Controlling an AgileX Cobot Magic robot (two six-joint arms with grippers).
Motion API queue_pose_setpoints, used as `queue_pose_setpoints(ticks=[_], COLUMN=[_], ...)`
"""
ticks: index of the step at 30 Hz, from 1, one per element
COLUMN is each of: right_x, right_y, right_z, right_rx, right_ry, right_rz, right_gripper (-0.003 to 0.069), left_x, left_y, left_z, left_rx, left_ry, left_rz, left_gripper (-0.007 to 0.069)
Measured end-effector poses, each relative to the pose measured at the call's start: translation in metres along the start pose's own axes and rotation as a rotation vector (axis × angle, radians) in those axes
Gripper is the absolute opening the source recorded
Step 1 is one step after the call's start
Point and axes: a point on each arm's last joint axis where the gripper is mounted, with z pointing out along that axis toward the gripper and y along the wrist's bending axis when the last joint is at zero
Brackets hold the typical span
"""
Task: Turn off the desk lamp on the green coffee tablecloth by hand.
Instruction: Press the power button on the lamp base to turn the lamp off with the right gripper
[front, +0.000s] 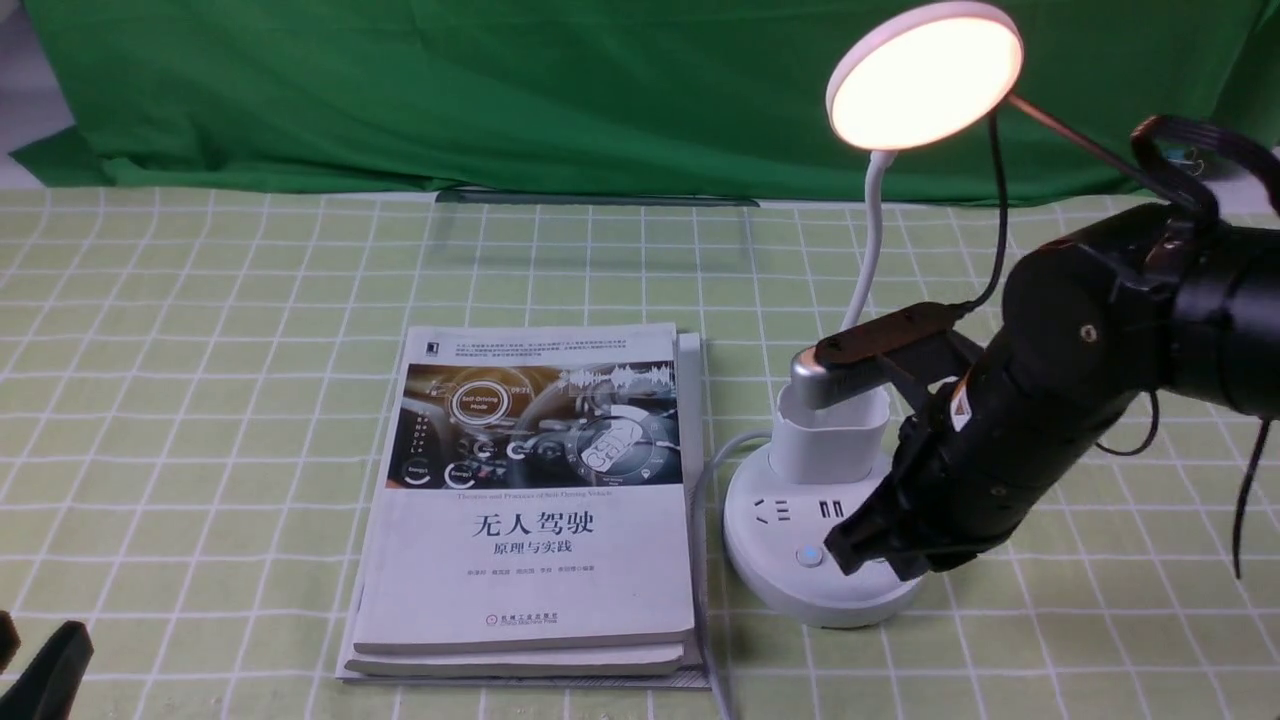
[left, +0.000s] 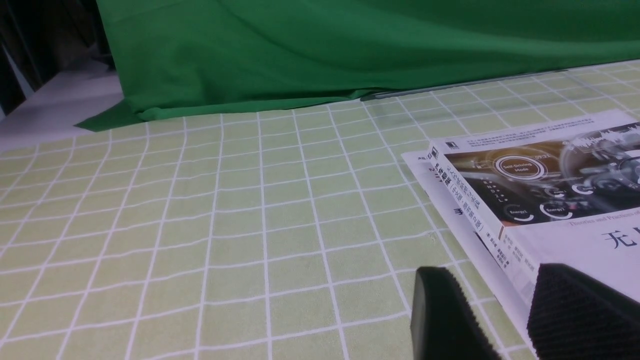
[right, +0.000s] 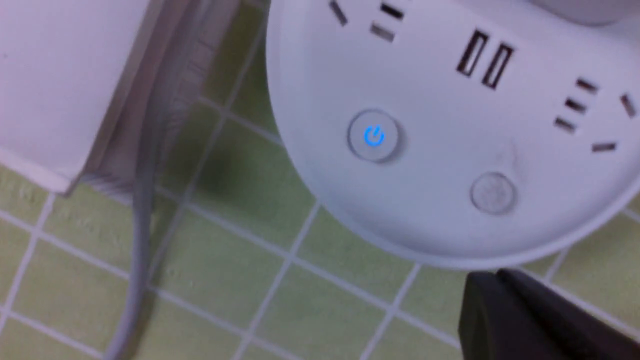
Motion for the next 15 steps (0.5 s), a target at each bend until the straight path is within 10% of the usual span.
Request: queue_pose_setpoints(ticks=[15], right_x=[-0.018], right_y=[-0.015], right_z=[0.023], right_rx=[0.004], right_ry=[0.022], right_rz=[0.039], right_gripper=[0.0043], left_x=[0.000], left_y=[0.000], left_z=[0.000], left_rx=[0.000], left_ry=[0.000], left_rz=[0.000], left_gripper=[0.0242])
